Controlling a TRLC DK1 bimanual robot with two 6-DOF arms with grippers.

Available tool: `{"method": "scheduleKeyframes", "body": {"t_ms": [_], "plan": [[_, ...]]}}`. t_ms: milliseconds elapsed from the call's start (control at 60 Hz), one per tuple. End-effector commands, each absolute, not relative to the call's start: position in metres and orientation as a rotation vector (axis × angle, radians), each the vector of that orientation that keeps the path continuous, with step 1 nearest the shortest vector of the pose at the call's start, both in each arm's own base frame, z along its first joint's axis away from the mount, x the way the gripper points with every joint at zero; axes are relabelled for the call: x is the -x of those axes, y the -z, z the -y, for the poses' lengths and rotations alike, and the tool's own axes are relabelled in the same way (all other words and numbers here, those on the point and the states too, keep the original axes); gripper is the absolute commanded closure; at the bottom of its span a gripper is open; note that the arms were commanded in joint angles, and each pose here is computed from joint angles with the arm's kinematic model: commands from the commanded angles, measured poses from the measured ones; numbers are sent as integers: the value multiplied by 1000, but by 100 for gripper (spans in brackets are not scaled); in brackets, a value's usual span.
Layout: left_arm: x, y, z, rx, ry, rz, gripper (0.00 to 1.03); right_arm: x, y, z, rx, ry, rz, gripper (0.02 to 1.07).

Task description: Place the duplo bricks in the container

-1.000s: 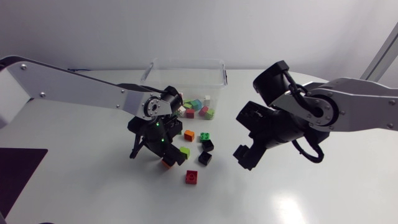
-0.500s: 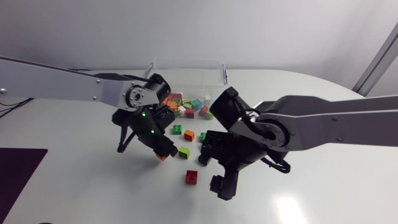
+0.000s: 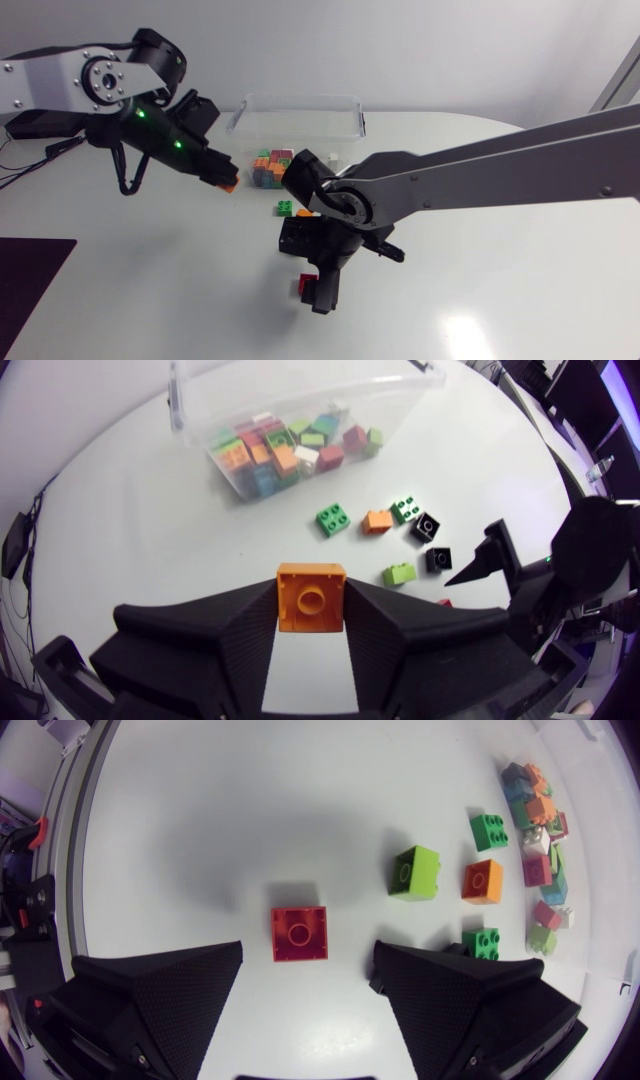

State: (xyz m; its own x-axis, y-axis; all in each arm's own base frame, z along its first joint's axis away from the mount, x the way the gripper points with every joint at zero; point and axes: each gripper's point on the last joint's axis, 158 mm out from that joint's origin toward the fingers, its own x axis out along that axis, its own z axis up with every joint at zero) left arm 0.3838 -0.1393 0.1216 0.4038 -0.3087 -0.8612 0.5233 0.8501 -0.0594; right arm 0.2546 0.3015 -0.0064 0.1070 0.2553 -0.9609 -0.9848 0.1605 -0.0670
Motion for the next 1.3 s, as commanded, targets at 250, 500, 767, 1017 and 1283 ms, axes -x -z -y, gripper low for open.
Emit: {"method": "scheduleKeyframes", "body": {"t_ms": [250,500,767,1017,1283], "plan": [[-442,-186,158,-189,570,-799,75,-249,34,-308,1020,-1213,-1086,25],[-490,-187,183,-131,575,-729,75,-250,36,-310,977,-1238,-1116,72],[-536,-180,201,-84,566,-681,73,-266,-16,-297,898,-1203,-1070,77],[-557,-161,199,-85,510,-665,18,-305,-82,-282,823,-1118,-978,78],[-505,-187,180,-213,560,-577,7,-382,-155,-263,708,-955,-834,78]]}}
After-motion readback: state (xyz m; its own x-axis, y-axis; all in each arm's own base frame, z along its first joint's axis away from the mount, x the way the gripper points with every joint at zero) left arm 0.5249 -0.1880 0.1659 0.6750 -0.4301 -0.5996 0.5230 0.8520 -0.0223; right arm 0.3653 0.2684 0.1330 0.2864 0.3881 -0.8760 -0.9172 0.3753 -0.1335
